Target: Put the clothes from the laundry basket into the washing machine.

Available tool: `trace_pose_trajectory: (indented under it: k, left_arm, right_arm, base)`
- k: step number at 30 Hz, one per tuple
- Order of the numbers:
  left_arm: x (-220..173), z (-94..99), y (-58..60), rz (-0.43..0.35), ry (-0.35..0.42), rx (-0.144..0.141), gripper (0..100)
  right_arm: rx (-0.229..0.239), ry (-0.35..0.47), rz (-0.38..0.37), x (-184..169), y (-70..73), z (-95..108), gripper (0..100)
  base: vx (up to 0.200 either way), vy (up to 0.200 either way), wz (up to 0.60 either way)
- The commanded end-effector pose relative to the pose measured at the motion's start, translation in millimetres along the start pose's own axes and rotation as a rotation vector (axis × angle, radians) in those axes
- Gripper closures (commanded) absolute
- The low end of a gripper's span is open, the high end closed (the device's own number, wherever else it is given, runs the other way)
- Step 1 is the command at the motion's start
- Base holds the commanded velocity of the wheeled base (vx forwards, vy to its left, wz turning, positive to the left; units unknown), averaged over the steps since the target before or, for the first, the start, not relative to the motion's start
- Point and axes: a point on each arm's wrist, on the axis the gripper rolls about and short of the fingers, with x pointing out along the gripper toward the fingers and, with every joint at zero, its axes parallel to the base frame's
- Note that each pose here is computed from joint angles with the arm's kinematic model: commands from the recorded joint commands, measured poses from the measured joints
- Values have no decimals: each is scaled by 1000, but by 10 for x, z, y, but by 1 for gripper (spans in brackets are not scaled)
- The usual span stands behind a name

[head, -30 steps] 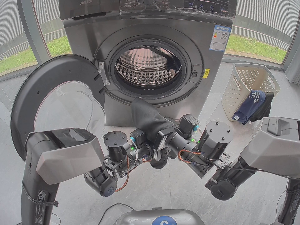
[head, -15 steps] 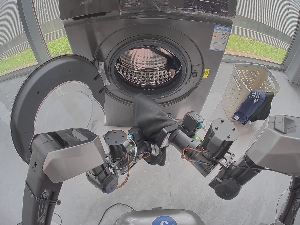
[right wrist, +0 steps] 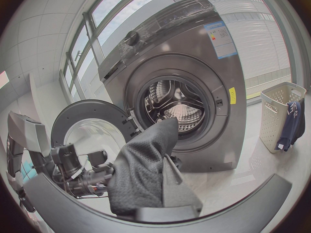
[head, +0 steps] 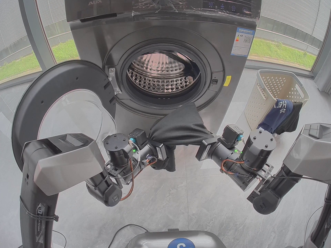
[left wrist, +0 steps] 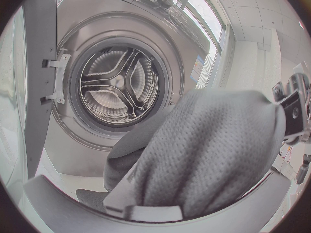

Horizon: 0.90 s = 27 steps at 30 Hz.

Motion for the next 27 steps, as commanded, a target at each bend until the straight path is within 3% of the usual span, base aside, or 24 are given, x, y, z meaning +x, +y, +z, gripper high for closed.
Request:
trace_pose_trajectory:
  k: [1, 5, 6, 10, 13, 16, 18, 22, 23, 26, 27]
  left_arm:
    - [-104, 252, -65, -4, -33, -7, 100]
    - [-230, 369, -102, -7, -30, -26, 100]
    - [-255, 382, -105, -5, -27, -30, 100]
    - [-430, 495, -132, -3, -13, -38, 100]
    - [-564, 485, -82, 24, 21, -39, 100]
    - [-681, 472, 72, 73, 46, -41, 100]
    - [-781, 569, 55, 75, 38, -41, 100]
    - [-954, 736, -5, 53, 22, -41, 100]
    - [-1120, 808, -93, 34, 29, -44, 100]
    - [-1190, 824, -121, 28, 36, -46, 100]
    - [-1316, 858, -145, 5, 49, -56, 100]
  right_arm:
    - [0, -6, -30, -4, -111, 13, 100]
    - [2, -8, -23, 5, -108, 15, 100]
    - [4, -12, -22, 8, -95, 24, 0]
    - [-4, 48, -14, -195, -97, -4, 0]
    - [-36, 144, 81, -534, -109, -12, 0]
    - [-60, 223, 190, -808, -119, -13, 0]
    - [-95, 265, 217, -977, -133, -23, 0]
    - [-119, 296, 215, -1085, -156, -45, 0]
    - [-119, 294, 215, -1093, -156, -39, 0]
    - [-119, 291, 214, -1086, -158, -35, 0]
    - [-118, 225, 183, -935, -169, 43, 0]
  base:
    - [0, 0, 0]
    - [0, 0, 0]
    - [0, 0, 0]
    - [0, 0, 0]
    - [0, 0, 0]
    - [0, 0, 0]
    - [0, 0, 0]
    - [0, 0, 0]
    - [0, 0, 0]
    - [0, 0, 0]
    - [0, 0, 0]
